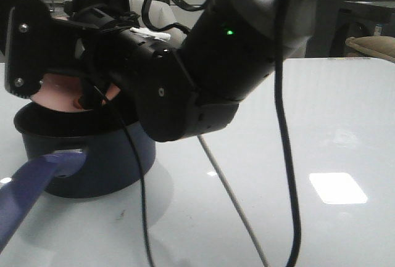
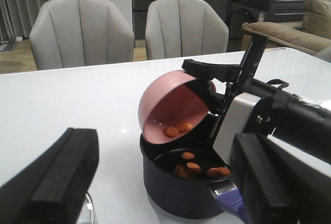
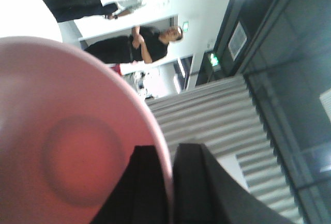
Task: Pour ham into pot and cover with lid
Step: 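Lift the pink bowl over the saucepan and tip carrots in, then carry the empty pink bowl back and lower it onto the table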
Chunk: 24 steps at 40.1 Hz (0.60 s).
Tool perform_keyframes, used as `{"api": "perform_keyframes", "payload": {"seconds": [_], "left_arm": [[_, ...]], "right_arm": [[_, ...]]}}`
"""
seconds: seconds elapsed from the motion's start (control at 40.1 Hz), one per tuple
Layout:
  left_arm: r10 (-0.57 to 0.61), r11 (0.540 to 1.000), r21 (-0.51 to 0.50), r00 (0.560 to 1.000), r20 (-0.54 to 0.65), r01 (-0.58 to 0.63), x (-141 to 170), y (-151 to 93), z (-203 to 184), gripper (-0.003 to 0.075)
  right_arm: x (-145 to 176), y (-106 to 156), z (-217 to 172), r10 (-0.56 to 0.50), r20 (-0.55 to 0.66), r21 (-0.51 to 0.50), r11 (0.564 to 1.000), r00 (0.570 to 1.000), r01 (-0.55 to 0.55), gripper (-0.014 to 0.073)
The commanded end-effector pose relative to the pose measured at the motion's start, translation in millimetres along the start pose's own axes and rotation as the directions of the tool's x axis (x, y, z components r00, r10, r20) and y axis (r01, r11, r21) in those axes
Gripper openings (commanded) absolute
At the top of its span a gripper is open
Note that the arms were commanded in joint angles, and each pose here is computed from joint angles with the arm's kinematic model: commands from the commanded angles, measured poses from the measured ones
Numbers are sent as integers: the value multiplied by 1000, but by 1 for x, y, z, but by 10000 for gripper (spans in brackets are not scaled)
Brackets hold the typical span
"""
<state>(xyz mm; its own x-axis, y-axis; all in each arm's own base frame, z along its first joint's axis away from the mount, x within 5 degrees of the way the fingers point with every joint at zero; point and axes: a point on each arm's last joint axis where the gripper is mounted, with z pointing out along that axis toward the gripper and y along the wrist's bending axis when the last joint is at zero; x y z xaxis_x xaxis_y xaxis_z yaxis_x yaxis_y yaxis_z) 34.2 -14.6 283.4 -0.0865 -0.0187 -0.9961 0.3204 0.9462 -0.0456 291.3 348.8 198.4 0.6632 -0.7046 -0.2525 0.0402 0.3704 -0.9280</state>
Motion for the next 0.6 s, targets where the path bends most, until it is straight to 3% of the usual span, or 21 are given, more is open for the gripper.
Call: {"api": "perform_keyframes", "payload": {"seconds": [0.0,0.274,0.324,0.374,0.424,0.473,0.573], "left_arm": [[-15,1000,9,995,94,15,-15,-1,-2,563],[-15,1000,9,995,94,15,-15,-1,-2,563],[-15,1000,9,995,94,15,-15,-1,-2,563],[-15,1000,9,995,94,15,-15,-1,-2,563],[-15,1000,9,995,94,15,-15,-1,-2,563],[-15,1000,9,995,94,15,-15,-1,-2,563],[-15,1000,9,995,94,15,-15,-1,-2,563]], "right_arm": [[-14,-49,4,-24,65,244,970,998,8,137],[-11,-49,4,12,40,245,969,999,-21,137],[-9,-49,4,71,40,244,967,997,-78,137],[-6,-52,4,201,32,254,946,979,-202,137],[-2,-57,5,350,20,275,899,937,-341,137],[2,-65,6,514,13,298,817,858,-494,136],[7,-82,7,754,-1,288,630,657,-721,136]]}}
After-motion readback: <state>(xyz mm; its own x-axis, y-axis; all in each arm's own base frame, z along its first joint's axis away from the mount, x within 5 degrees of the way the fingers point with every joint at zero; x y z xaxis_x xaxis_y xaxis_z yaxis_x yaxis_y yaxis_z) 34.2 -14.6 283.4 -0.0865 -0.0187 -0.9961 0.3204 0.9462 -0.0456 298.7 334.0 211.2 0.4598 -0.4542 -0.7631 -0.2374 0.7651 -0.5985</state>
